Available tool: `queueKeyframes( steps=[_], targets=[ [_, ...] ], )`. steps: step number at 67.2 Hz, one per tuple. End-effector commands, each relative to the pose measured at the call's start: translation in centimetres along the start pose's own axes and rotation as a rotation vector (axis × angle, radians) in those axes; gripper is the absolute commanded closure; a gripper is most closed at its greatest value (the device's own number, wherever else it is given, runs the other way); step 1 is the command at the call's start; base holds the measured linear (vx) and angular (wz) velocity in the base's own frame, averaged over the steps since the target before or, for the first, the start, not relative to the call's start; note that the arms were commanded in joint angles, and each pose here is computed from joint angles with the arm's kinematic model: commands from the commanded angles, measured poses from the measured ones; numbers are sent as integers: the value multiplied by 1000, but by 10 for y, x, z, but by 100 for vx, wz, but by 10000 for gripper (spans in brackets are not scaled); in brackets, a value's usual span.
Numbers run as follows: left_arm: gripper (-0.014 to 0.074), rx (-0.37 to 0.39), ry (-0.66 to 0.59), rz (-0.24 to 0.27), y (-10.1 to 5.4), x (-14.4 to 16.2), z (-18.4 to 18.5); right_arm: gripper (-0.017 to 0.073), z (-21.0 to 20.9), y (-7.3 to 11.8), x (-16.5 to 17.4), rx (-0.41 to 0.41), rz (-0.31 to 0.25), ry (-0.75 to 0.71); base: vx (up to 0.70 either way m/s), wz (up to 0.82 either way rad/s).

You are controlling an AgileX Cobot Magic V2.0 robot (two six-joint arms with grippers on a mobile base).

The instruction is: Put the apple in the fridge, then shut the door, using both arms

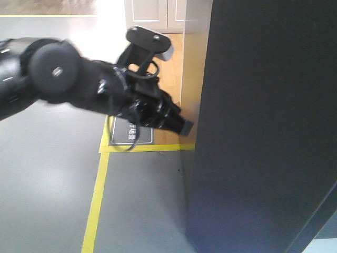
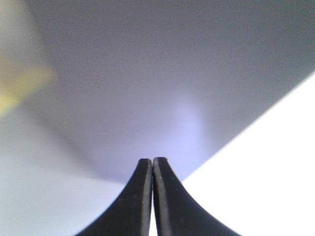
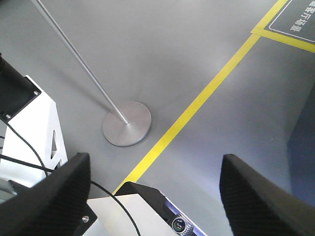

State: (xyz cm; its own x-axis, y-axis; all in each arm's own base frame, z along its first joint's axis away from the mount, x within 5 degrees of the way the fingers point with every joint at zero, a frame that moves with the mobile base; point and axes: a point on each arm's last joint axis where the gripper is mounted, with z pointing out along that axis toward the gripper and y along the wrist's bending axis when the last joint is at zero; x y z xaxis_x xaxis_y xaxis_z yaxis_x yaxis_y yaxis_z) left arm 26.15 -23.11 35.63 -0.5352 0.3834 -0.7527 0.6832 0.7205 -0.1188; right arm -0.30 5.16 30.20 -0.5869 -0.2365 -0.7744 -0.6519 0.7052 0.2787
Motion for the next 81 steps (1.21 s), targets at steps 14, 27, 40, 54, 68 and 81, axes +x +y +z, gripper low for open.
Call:
queueKeyframes(
  steps=[14,27,40,54,68,81],
  targets=[
    [600,-234,-76,-12,11,26,-63,35,-3,3,-9,-10,-2,-56,0,0],
    [600,-290,-68,-56,15,61,-87,35,-3,3,-9,-12,-1,-56,0,0],
    [600,-300,-91,-77,15,89,-109,35,-3,3,-10,-9,-1,-63,0,0],
    [600,-312,-106,-80,16,103,-122,35,-3,2,-12,1,-1,-81,0,0],
    [600,-323,-69,-85,17,107,-120,35,-3,0,-14,18,-44,-111,0,0],
    [600,-323,-69,-85,17,107,-120,38,-4,-3,-19,54,-52,-160,0,0]
  ],
)
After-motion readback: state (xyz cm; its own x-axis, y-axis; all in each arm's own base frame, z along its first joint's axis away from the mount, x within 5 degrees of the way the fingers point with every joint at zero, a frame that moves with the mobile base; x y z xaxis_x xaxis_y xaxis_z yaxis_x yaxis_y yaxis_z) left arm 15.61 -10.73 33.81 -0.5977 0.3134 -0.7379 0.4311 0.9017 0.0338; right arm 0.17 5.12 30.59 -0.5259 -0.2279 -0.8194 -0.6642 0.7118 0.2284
